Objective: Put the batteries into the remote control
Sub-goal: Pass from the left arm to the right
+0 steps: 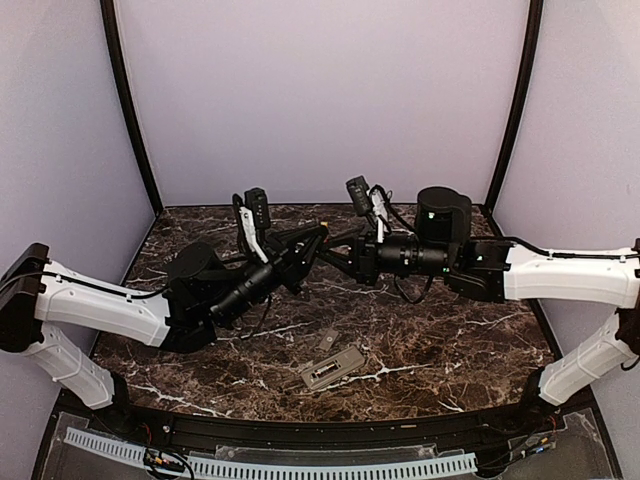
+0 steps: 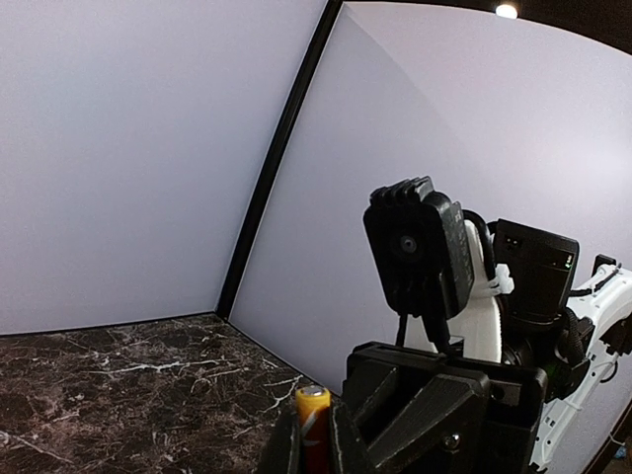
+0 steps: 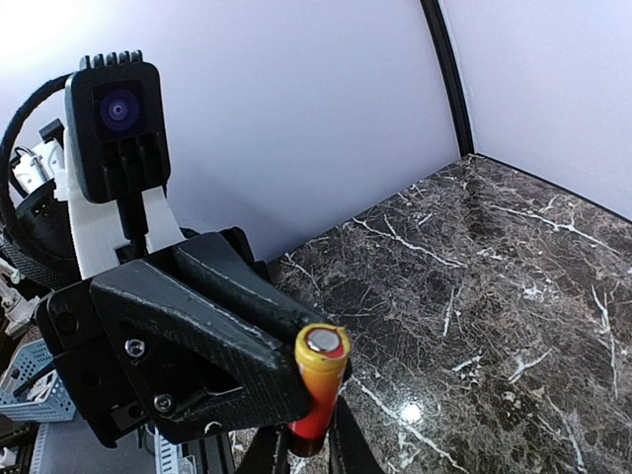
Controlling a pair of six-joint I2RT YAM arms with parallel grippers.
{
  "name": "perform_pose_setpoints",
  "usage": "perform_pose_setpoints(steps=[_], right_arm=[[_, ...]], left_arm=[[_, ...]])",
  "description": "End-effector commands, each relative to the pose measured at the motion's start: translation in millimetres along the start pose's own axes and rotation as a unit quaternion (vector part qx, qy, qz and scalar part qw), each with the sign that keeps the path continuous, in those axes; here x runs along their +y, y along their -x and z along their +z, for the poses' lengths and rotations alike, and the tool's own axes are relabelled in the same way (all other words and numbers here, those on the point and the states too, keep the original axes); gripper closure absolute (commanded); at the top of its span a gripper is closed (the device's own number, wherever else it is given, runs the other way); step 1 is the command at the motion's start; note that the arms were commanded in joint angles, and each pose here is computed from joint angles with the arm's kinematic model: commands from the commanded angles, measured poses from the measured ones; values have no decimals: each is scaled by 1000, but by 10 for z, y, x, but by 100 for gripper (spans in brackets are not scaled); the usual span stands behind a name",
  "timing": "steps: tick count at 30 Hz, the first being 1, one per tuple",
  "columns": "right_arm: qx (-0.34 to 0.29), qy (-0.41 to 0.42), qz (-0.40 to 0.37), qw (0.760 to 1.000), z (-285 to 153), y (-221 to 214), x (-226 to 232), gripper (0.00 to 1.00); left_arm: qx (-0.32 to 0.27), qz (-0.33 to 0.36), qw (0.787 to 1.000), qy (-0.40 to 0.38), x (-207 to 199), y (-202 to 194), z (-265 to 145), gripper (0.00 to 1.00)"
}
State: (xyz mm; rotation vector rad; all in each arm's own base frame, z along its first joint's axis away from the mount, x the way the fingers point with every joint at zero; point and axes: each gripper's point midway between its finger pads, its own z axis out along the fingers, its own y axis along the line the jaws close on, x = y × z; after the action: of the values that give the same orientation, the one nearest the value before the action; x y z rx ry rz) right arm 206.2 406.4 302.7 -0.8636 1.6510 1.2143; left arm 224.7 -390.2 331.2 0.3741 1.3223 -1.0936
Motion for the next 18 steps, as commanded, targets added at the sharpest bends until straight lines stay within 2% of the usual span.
perform_pose_setpoints(steps=[1,6,9,11,13,15,18], right_arm=[[-47,12,-14,999,-2,323,111,92],[-42,10,-14,999,-12,295,108,100],[-36,3,-15,999,-31,261,87,100],[-30,-2,-19,999,-50,234,75,100],[-16,-6,-27,999,-66,187,64,100],[8,-13,-32,999,-95,96,43,100],[57,-32,-40,997,-205,-102,-15,100]], left_arm=[[37,11,999,-28,-74,-281,-62,100],[38,15,999,-22,-28,-326,-100,100],[40,18,999,-21,-24,-323,-115,100],[41,18,999,-14,-1,-316,-125,90],[47,19,999,-3,31,-308,-139,53],[57,31,998,4,52,-290,-175,37],[70,58,996,10,46,-162,-272,30]])
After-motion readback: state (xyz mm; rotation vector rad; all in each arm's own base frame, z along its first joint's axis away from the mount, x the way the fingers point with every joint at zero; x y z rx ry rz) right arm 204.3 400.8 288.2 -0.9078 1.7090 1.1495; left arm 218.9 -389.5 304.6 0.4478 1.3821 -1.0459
